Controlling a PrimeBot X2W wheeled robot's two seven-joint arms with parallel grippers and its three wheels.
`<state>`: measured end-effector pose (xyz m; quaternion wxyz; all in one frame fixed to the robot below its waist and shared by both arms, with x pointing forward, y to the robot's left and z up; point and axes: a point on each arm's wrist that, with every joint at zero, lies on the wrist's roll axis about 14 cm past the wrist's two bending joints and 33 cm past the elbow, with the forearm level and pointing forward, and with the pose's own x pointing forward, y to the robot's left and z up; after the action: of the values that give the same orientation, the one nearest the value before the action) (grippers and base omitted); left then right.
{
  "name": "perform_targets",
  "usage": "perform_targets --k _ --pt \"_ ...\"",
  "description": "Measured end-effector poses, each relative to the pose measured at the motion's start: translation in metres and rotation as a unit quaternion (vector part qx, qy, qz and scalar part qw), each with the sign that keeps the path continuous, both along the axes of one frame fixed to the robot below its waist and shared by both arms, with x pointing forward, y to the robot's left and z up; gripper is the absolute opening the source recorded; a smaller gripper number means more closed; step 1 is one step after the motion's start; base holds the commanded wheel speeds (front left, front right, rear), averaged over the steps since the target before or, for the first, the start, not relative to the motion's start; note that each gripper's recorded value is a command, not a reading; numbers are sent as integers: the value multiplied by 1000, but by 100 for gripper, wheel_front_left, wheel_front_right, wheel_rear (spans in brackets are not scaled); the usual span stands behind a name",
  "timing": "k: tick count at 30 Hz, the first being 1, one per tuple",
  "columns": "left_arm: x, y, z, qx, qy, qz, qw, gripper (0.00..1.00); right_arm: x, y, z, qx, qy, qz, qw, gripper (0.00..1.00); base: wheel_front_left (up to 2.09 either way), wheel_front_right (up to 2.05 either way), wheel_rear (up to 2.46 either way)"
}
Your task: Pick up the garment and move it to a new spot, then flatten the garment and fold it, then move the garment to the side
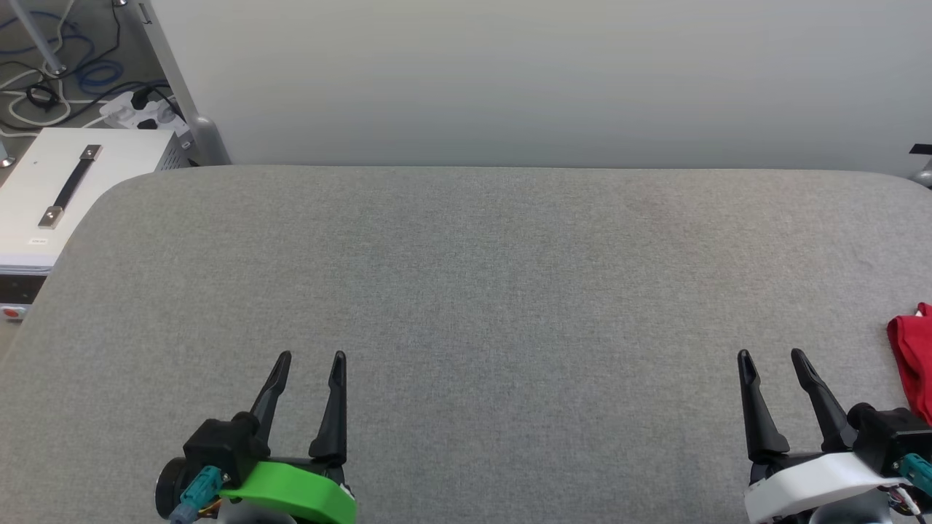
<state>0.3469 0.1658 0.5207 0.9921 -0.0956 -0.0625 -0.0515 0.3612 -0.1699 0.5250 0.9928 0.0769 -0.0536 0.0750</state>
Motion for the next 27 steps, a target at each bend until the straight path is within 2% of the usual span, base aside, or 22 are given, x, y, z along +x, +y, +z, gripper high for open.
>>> perform_targets --k 1,2,27 --pt "0 0 0 0 1 0 1000 100 0 0 0 0 1 0 1000 100 0 0 0" --pt "1 0 -1 0 1 -1 1000 0 0 0 -1 0 1 0 1000 0 0 0 0" --pt "4 0 -4 17 17 2 1000 0 0 1 -5 -15 16 -1 1000 0 0 0 0"
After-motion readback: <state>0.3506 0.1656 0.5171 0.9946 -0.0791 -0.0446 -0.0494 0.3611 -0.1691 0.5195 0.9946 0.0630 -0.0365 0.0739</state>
